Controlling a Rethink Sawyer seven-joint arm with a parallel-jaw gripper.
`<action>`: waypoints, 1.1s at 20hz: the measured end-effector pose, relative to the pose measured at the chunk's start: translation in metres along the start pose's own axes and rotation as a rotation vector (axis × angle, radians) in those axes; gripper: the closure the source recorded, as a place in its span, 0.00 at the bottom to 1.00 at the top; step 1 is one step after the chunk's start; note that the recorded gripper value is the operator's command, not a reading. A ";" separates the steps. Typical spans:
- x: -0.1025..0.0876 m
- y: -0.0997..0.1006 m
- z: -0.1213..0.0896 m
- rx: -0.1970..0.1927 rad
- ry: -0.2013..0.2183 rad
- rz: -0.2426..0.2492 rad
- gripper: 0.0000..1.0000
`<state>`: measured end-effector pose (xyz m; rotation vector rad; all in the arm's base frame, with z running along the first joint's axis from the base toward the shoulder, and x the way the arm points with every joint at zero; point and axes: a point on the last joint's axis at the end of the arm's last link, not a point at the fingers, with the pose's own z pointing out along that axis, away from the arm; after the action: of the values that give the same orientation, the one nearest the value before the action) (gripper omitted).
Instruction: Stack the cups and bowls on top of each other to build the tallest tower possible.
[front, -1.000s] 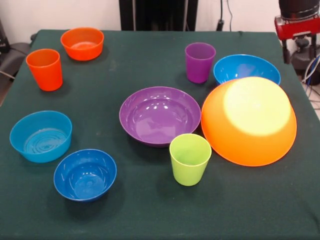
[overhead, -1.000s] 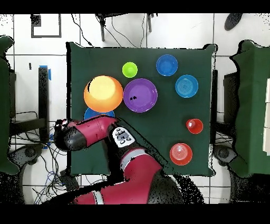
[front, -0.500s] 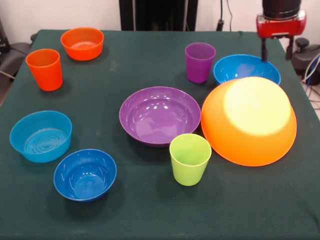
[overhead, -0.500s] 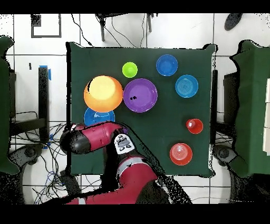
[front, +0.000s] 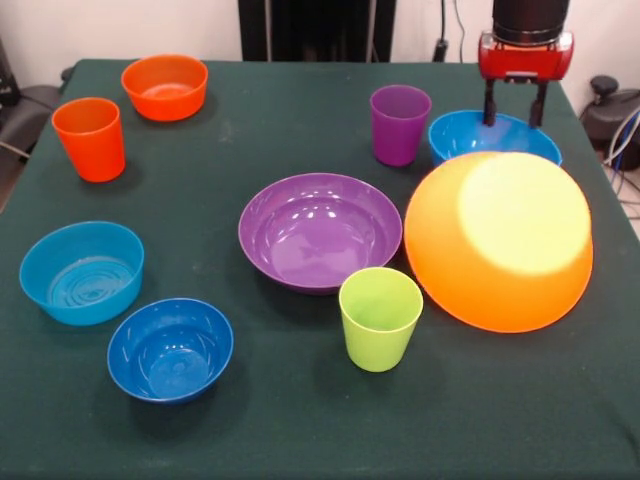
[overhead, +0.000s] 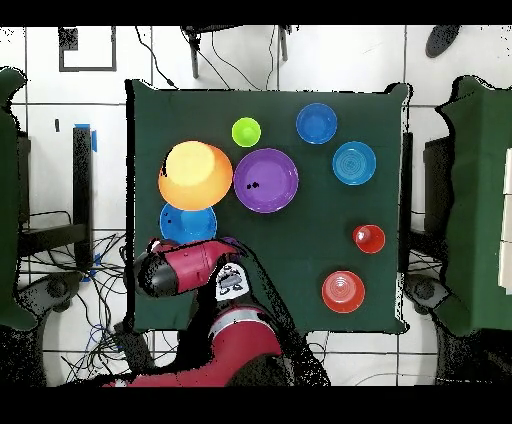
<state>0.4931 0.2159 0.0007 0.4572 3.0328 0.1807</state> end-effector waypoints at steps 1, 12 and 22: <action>0.001 -0.001 0.001 0.003 -0.001 0.000 0.00; 0.003 -0.019 0.025 0.041 0.008 0.023 0.00; -0.034 -0.036 0.009 0.034 -0.038 0.109 0.00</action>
<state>0.5163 0.1729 -0.0111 0.6223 2.9797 0.1242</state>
